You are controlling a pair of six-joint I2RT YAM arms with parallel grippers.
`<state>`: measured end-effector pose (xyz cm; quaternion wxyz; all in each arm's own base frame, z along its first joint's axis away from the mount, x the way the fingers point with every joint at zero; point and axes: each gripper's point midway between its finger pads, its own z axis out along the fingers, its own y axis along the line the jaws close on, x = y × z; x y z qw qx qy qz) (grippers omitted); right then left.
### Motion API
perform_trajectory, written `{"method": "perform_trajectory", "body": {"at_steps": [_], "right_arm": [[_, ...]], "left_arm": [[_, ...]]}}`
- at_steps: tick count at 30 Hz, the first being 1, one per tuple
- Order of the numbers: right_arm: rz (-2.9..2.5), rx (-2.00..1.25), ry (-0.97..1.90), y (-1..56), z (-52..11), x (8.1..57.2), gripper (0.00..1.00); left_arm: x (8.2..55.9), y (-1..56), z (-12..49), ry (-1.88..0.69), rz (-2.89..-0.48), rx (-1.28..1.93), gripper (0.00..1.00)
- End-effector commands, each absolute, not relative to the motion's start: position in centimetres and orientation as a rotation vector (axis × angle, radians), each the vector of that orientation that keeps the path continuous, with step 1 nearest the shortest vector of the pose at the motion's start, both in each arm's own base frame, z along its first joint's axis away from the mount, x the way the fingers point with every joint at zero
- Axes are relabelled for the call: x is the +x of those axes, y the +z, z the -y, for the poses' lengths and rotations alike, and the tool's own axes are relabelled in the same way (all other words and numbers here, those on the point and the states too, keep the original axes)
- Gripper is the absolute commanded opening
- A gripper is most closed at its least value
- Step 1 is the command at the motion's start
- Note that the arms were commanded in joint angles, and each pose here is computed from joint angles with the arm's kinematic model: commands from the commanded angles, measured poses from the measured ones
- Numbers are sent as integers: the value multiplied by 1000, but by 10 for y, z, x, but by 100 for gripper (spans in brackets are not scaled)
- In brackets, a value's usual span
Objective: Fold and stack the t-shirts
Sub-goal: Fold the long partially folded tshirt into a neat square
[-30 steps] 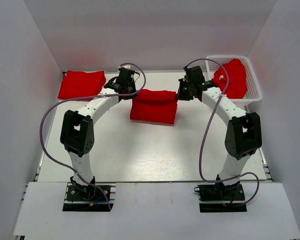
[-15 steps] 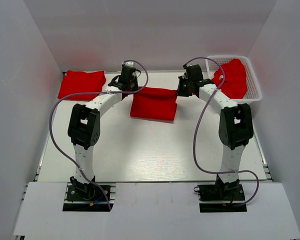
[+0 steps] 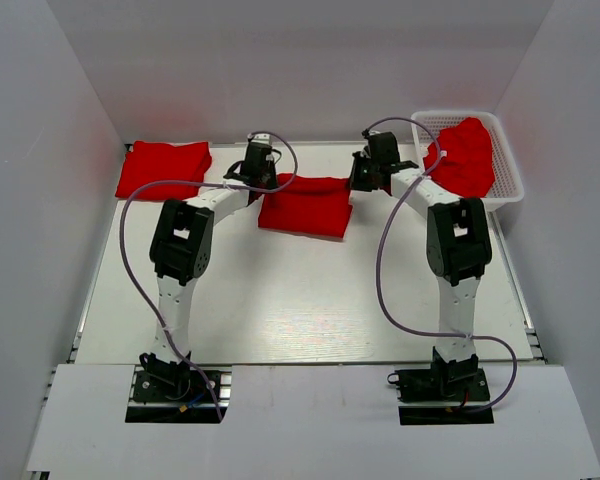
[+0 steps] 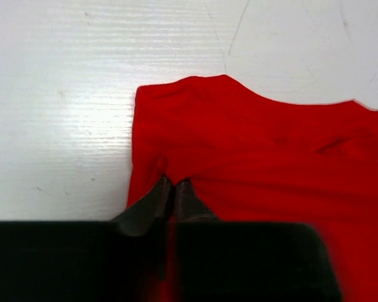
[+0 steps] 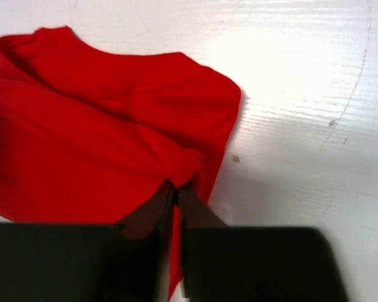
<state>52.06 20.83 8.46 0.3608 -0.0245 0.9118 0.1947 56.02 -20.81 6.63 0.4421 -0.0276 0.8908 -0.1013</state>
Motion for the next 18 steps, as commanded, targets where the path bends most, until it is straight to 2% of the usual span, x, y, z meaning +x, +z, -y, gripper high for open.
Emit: {"method": "perform_trajectory", "body": {"at_steps": [1, 2, 4, 5, 13, 18], "right_arm": [[-2225, -70, 495, 120, -204, 554, 22], [-2225, -81, 498, 120, -205, 554, 30], [-2222, -82, 498, 125, -206, 556, 49], [-2210, -88, 504, 131, -208, 559, 88], [-2177, -110, 493, 167, -205, 547, 90], [-2220, -184, 532, 162, -209, 521, 90]], "left_arm": [[584, 111, 195, -242, -2082, -117, 36], [584, 116, 194, -238, -2074, -105, 50], [586, 124, 193, -236, -2052, -112, 86], [587, 125, 189, -215, -2048, -125, 100], [584, 174, 175, -182, -1990, -142, 100], [563, 208, 171, -202, -1973, -124, 100]]}}
